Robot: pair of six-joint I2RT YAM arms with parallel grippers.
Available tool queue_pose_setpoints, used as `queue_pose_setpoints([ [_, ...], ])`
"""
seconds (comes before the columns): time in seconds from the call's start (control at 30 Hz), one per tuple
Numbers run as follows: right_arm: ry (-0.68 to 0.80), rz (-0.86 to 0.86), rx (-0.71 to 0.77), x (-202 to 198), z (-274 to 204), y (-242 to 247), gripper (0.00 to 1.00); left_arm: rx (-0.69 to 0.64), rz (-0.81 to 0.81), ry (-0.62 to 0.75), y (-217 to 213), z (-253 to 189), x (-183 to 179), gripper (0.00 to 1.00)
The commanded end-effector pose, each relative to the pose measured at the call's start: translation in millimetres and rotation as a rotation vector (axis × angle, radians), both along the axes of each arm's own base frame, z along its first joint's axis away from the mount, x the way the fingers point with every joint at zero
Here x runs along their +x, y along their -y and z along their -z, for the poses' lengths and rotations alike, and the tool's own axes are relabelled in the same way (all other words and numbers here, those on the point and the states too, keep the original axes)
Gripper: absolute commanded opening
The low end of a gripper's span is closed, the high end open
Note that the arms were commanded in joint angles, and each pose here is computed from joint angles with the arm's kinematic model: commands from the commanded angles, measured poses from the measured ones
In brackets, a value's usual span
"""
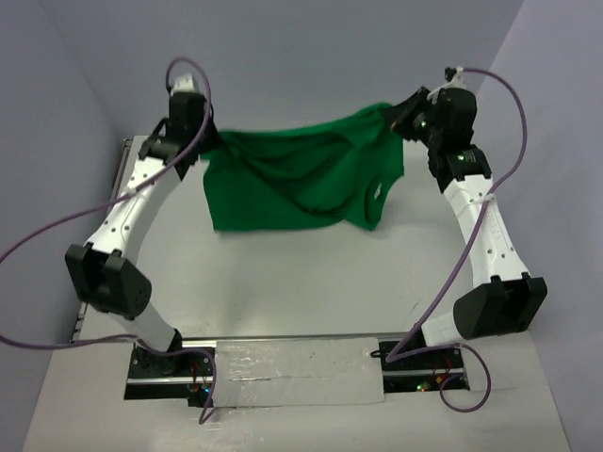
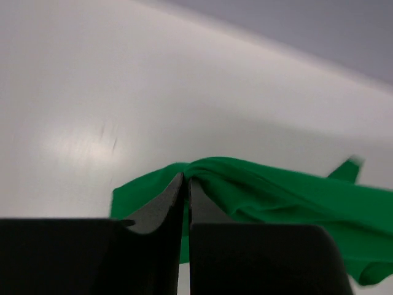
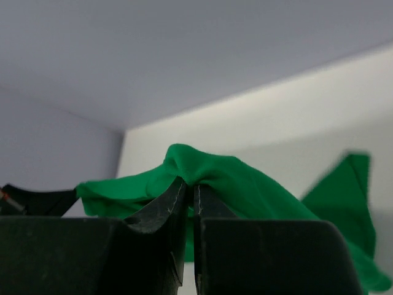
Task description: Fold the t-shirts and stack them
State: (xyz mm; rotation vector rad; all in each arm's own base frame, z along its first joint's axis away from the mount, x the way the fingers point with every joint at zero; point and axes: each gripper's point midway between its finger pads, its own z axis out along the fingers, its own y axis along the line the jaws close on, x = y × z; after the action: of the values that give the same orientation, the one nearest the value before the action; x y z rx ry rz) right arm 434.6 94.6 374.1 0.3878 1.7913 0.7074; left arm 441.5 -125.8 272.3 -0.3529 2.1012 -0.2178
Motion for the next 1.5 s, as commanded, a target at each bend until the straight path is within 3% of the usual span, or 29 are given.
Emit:
queue_pose_setpoints([
  [0.0,0.448,-0.07,0.093,-30,-159,-7,0.09,-0.047,0.064,0.351,3,-154,25,0.1],
  [0.13,0.456,-0.062,0.061,-57,-145,-4,0.09,-0.065,0.086,0.401,-1,-168,1,0.1],
  [0.27,0.365,-0.064,0.031,-94,-77,-1,0.09,-0.108,0.086,0.332,-9,-113,-44,0.12],
  [0.33,0.268,-0.084,0.035,-118,-17,-3,0.09,-0.138,0.091,0.155,-9,-22,-75,0.26],
  [0.37,0.227,-0.087,0.017,-124,8,-2,0.1,-0.163,0.091,0.144,-13,-11,-96,0.5],
  [0.4,0.144,-0.081,0.006,-136,51,0,0.23,-0.186,0.078,0.031,-13,40,-115,0.66],
  [0.43,0.05,-0.049,-0.02,-146,93,7,0.49,-0.208,0.072,-0.005,-15,57,-131,0.85],
  [0.47,-0.039,-0.009,-0.036,-153,126,15,0.67,-0.233,0.067,-0.06,-15,77,-149,0.95],
  [0.5,-0.122,0.035,-0.045,-160,153,23,0.78,-0.259,0.057,-0.137,-13,104,-167,0.98],
  [0.57,-0.317,0.133,-0.073,-181,212,40,0.89,-0.303,0.055,-0.197,-9,119,-183,0.99],
  [0.63,-0.379,0.184,-0.06,-189,231,46,0.91,-0.315,0.012,-0.214,-13,125,-187,1.0],
  [0.73,-0.389,0.251,-0.028,-190,227,53,0.92,-0.272,-0.18,-0.226,-38,123,-179,0.95],
  [0.87,-0.385,0.37,-0.06,-189,205,75,0.94,-0.288,-0.307,-0.264,-44,124,-169,0.85],
  [1.1,-0.416,0.235,0.086,-200,209,41,0.94,-0.484,-0.364,-0.425,-4,170,-147,0.83],
  [1.27,-0.491,0.209,0.183,-216,244,27,0.95,-0.54,-0.426,-0.427,5,188,-124,0.93],
  [1.47,-0.519,0.177,0.253,-226,262,17,0.95,-0.545,-0.532,-0.413,0,217,-105,0.97],
])
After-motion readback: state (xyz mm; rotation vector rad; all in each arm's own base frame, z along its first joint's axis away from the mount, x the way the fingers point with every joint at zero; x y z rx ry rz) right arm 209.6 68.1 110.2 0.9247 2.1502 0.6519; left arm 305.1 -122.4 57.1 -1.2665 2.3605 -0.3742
